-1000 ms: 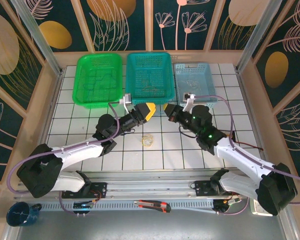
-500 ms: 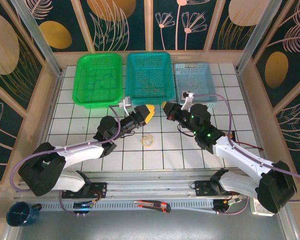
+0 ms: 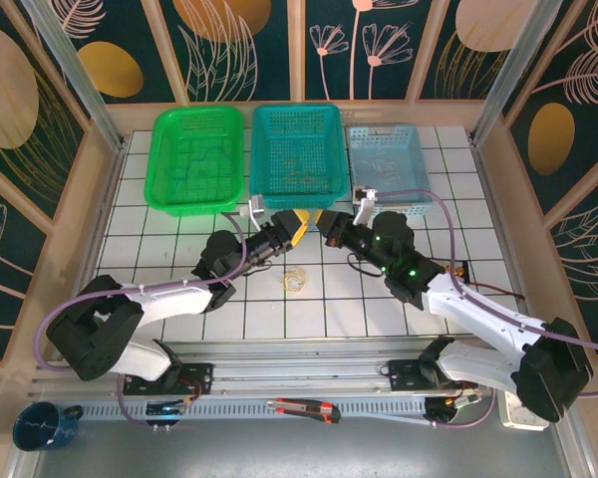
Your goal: Untangle the cables
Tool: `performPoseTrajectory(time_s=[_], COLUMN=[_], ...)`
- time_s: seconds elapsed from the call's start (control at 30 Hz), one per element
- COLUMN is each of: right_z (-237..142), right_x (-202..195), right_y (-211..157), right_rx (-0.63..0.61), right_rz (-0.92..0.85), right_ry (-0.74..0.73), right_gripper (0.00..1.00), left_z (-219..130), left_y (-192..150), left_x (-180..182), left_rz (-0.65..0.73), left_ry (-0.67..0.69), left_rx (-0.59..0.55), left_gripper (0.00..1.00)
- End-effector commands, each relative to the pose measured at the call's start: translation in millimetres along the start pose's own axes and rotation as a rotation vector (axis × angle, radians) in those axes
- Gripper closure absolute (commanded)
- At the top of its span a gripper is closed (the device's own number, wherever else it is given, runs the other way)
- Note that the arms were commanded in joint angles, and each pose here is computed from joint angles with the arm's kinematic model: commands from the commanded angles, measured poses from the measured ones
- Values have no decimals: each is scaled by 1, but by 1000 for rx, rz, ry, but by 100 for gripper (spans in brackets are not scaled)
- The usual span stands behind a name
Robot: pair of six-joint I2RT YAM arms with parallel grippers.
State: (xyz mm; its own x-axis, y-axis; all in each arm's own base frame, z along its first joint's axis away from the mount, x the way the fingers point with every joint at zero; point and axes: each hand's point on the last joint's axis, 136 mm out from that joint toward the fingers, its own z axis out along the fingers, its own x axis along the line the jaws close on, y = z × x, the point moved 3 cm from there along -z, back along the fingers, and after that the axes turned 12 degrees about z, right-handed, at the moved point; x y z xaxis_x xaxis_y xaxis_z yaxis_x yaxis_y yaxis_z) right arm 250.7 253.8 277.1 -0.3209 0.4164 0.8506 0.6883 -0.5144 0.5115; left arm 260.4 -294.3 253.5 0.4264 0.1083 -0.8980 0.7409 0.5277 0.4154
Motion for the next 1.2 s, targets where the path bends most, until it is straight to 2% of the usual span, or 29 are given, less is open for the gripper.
performPoseTrajectory(time_s=[0.0, 0.17, 0.23, 0.4, 0.43, 0.53, 0.6, 0.83, 1.17], right_z=[-1, -2, -2, -6, -7, -17, -27, -47, -36], right_x=[19, 13, 11, 7, 5, -5, -15, -32, -5], right_y=[5, 1, 0, 3, 5, 15, 22, 28, 10], right_rx=[-24, -21, -20, -33, -37, -66, -93, -124, -41], right_rz=[-18, -13, -13, -32, -38, -51, -52, -115, -149], right_ry=[62, 44, 36, 9, -3, -45, -69, -81, 115], right_gripper=[100, 100, 100, 100, 96, 59, 45, 34, 22], left_z=[3, 2, 1, 1, 1, 1, 2, 7, 14], left_y=[12, 15, 15, 19, 20, 25, 28, 35, 42], left_x=[-19, -19, -20, -23, -24, -32, -39, -60, -78], left_rz=[21, 31, 41, 85, 100, 145, 165, 186, 206], left_ry=[-79, -75, -71, -49, -43, -22, -18, -43, -78], left_rx=[-62, -78, -82, -88, -90, -90, -89, -81, -82], left_gripper=[41, 56, 66, 99, 100, 100, 100, 100, 100])
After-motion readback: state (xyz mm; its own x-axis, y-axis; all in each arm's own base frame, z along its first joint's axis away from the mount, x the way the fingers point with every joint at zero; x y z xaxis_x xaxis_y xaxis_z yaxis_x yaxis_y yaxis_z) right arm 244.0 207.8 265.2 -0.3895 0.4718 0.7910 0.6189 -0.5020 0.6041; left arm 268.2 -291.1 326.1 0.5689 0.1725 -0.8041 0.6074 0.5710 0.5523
